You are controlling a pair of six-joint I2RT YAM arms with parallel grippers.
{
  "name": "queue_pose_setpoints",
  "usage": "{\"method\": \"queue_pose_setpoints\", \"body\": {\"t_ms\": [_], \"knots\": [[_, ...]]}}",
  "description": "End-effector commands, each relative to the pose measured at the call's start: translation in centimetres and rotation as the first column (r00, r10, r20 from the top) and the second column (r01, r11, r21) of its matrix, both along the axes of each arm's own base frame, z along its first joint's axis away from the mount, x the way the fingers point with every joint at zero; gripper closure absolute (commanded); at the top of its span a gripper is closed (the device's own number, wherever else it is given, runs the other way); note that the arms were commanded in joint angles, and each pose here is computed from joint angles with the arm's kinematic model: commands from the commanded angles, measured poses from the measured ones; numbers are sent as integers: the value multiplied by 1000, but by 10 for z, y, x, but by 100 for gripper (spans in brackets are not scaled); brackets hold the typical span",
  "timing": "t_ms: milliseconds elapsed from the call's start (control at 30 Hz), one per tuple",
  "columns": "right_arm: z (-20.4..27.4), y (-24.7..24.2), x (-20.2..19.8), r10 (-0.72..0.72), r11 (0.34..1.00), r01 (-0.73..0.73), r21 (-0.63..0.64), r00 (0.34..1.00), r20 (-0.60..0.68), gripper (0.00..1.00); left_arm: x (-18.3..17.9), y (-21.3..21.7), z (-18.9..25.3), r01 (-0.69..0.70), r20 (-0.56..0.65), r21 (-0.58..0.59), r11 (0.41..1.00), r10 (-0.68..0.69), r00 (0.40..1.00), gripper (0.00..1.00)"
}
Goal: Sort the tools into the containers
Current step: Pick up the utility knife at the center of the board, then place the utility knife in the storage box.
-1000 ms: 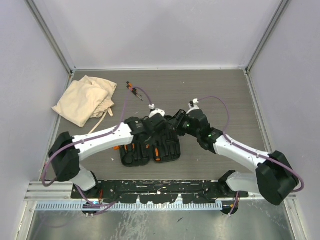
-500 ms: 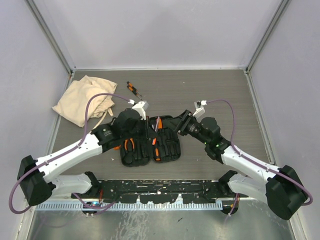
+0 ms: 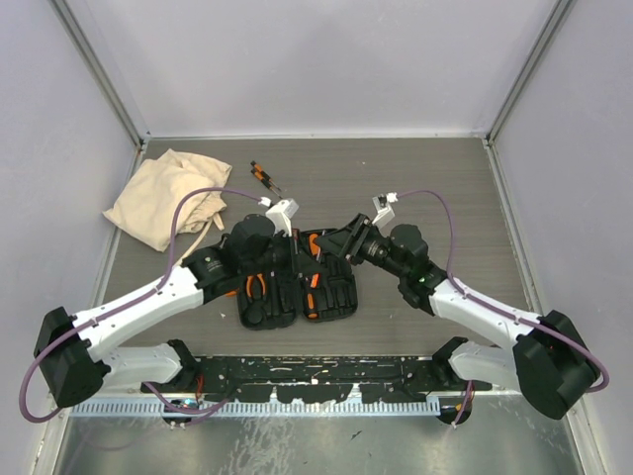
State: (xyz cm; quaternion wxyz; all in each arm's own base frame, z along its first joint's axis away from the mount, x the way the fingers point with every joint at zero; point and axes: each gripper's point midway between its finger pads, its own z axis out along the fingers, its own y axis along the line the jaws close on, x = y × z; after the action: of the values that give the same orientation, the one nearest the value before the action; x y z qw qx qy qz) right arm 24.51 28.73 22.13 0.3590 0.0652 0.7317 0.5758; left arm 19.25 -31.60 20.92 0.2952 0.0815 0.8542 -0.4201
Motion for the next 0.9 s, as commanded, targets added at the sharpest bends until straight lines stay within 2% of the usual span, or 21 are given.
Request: {"method": "queue_pose_setpoints", "body": {"t_ms": [0, 200, 233, 267, 300, 367, 467, 700, 867], "knots": [[23, 10, 4, 47, 999, -48, 18, 997, 58, 55, 3, -10, 17, 28, 35, -61, 998, -26, 999, 100], [20, 11, 8, 40, 999, -39, -11, 997, 60, 84, 5, -8, 8, 16, 28, -22, 1000, -15, 999, 99], [19, 10, 8, 37, 999, -36, -24, 997, 62, 87, 6, -6, 6, 11, 28, -11, 1000, -10, 1000, 92], [17, 10, 9, 35, 999, -33, -34, 997, 63, 90, 6, -4, 5, 5, 28, 2, 1000, -5, 1000, 80], [16, 9, 10, 30, 999, -28, -46, 997, 64, 90, 7, -2, 4, -1, 32, 13, 1000, 0, 999, 76], [13, 8, 12, 22, 997, -17, -71, 998, 64, 92, 9, 1, 6, -14, 46, 30, 999, 13, 999, 60], [5, 5, 17, -1, 992, 8, -122, 998, 61, 93, 13, 10, 11, -42, 76, 57, 998, 37, 996, 48], [-22, 11, 27, -33, 957, 38, -288, 999, 24, 95, 37, 63, 15, -188, 110, 124, 974, 174, 978, 44], [-39, 34, 26, -17, 915, 21, -404, 1000, 14, 95, 59, 135, 3, -391, 105, 213, 896, 376, 920, 43]]}}
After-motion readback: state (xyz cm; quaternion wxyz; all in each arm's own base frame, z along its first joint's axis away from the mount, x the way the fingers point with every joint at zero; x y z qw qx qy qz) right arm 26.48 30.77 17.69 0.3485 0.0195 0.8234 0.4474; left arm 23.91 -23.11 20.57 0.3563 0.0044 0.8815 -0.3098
